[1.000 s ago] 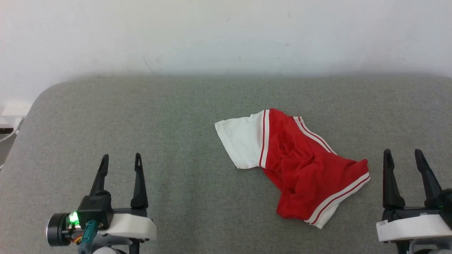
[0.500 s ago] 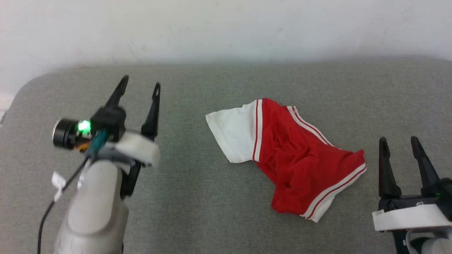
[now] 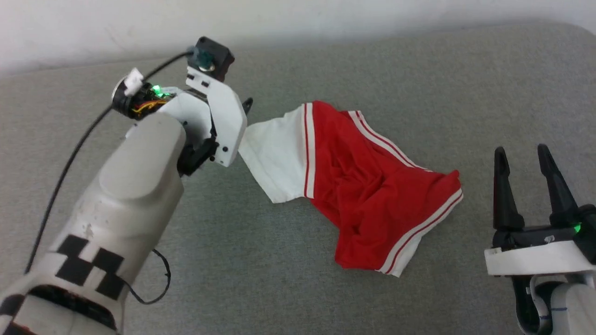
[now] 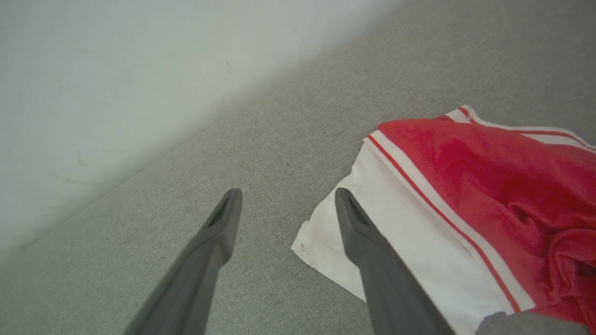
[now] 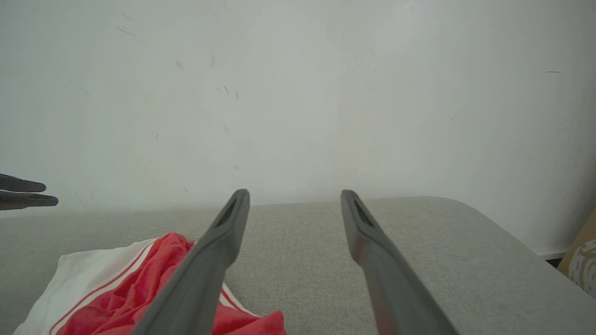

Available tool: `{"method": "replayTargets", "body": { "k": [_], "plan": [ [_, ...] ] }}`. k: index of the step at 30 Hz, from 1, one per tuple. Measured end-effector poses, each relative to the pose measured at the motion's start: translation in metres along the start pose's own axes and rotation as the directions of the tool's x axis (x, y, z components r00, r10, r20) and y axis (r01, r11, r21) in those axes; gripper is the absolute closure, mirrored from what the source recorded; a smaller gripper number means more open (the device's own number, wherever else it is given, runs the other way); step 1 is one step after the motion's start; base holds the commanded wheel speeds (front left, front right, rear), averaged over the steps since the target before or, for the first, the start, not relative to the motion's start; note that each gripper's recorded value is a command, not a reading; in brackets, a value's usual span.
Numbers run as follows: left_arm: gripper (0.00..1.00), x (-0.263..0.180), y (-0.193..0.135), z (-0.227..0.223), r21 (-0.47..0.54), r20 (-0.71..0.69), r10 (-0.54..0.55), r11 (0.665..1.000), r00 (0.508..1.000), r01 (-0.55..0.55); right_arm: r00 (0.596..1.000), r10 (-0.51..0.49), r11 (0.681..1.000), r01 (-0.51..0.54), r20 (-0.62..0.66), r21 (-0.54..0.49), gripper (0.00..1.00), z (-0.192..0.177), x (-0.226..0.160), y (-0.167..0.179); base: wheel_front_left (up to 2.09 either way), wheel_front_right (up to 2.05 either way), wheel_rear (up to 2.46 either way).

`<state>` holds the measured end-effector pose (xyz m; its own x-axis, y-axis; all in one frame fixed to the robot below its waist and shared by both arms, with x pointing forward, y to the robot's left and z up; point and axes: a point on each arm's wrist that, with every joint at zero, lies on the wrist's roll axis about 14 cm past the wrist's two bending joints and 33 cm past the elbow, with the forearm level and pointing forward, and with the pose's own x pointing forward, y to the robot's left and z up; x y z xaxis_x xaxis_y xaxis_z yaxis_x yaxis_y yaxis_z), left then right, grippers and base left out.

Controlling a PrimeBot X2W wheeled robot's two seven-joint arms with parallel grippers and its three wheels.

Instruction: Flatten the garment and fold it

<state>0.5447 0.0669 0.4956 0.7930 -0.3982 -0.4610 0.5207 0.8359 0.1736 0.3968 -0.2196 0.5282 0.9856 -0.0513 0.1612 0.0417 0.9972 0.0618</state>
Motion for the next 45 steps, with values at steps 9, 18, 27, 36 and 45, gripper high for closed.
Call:
{"method": "replayTargets", "body": {
  "k": [9,18,27,36,45],
  "plan": [
    [0.00,0.025,-0.017,-0.058,-0.021,-0.437,-0.178,0.982,0.882,0.188,0.998,-0.058,0.998,0.058,-0.024,-0.006,0.00,-0.012,0.010,-0.020,0.00,0.00,0.00],
    [0.00,0.041,-0.040,-0.100,0.031,-0.631,-0.235,0.944,0.739,0.327,0.990,-0.116,0.993,0.114,-0.075,-0.031,0.00,-0.028,0.005,-0.041,0.00,0.00,0.00],
    [1.00,0.039,-0.049,-0.091,0.036,-0.570,-0.285,0.928,0.770,0.371,0.989,-0.133,0.991,0.130,-0.068,-0.038,0.00,-0.023,0.001,-0.046,0.00,0.00,0.00],
    [1.00,0.001,0.006,-0.078,-0.065,-0.380,-0.242,0.970,0.893,0.235,0.995,-0.077,0.997,0.076,-0.060,-0.020,0.00,-0.022,0.003,-0.027,0.00,0.00,0.00],
    [1.00,-0.089,0.099,-0.178,-0.192,-0.576,-0.005,0.973,0.817,-0.129,1.000,0.016,1.000,-0.016,-0.027,0.004,0.00,-0.015,0.016,0.006,0.00,0.00,0.00]
  ]
}}
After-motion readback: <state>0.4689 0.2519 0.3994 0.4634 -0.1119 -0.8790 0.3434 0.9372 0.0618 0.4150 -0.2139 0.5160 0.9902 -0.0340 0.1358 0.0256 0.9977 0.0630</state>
